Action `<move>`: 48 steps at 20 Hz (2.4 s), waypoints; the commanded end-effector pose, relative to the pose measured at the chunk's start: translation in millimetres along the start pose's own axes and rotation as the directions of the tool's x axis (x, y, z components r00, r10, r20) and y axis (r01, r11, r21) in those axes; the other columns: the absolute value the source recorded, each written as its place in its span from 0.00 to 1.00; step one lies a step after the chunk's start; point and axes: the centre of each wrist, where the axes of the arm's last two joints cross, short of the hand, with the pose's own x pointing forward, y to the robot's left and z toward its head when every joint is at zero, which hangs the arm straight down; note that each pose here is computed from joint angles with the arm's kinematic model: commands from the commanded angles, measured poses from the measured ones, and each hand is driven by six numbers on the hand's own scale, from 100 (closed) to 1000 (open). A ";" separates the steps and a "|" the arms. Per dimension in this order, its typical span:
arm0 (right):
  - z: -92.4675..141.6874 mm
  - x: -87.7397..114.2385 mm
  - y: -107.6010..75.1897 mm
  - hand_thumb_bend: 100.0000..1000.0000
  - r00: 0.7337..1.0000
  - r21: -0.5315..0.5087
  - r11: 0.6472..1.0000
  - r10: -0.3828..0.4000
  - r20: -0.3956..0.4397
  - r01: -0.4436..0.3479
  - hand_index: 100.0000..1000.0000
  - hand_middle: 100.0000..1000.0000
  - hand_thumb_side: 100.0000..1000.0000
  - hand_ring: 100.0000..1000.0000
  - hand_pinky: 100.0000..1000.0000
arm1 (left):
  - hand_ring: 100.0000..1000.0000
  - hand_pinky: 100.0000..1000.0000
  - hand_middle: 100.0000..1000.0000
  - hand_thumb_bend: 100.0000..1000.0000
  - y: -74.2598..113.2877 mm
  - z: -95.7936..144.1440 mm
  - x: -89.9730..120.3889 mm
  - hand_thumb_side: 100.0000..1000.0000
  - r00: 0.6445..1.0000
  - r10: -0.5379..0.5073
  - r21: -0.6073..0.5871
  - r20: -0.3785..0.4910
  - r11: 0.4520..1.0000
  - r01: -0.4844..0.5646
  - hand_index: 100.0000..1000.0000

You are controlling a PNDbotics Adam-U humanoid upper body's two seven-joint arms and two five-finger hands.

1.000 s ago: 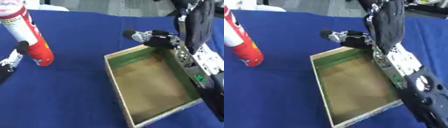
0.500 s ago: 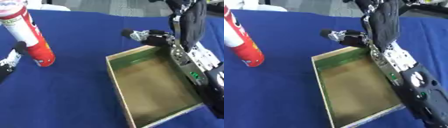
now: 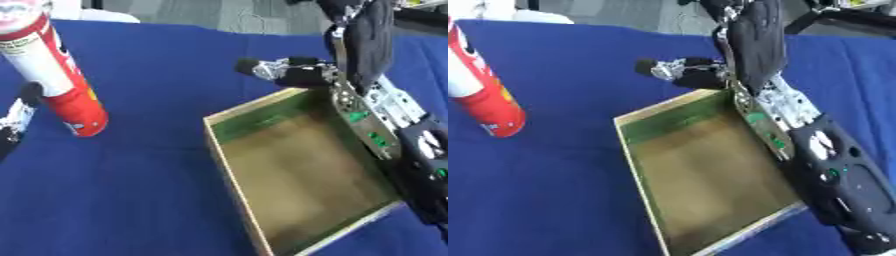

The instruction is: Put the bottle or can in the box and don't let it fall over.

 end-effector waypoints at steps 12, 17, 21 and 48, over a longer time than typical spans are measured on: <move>1.3 -18.8 0.2 1.00 0.999 0.024 0.999 0.036 0.003 -0.036 0.44 0.32 0.44 0.34 0.49 | 1.00 1.00 1.00 0.43 0.3 -18.4 2.3 0.63 1.000 0.005 -0.071 0.017 0.997 -0.004 1.00; 3.9 -20.3 -0.6 1.00 0.999 0.034 0.999 0.038 -0.007 -0.038 0.43 0.31 0.46 0.34 0.49 | 1.00 1.00 1.00 0.40 -1.8 -20.3 0.3 0.65 1.000 0.011 -0.094 0.007 0.996 -0.010 1.00; 5.1 -20.7 -1.5 1.00 0.999 0.041 0.998 0.038 -0.009 -0.037 0.43 0.30 0.49 0.34 0.49 | 1.00 1.00 1.00 0.37 -1.6 -21.3 -1.5 0.67 1.000 0.016 -0.106 -0.005 0.994 -0.016 1.00; 8.8 -28.9 -1.9 1.00 0.996 0.187 0.982 0.040 -0.078 -0.024 0.44 0.33 0.39 0.33 0.49 | 1.00 1.00 1.00 0.53 0.1 -35.1 -4.6 0.54 0.999 -0.037 -0.159 -0.008 0.987 0.035 1.00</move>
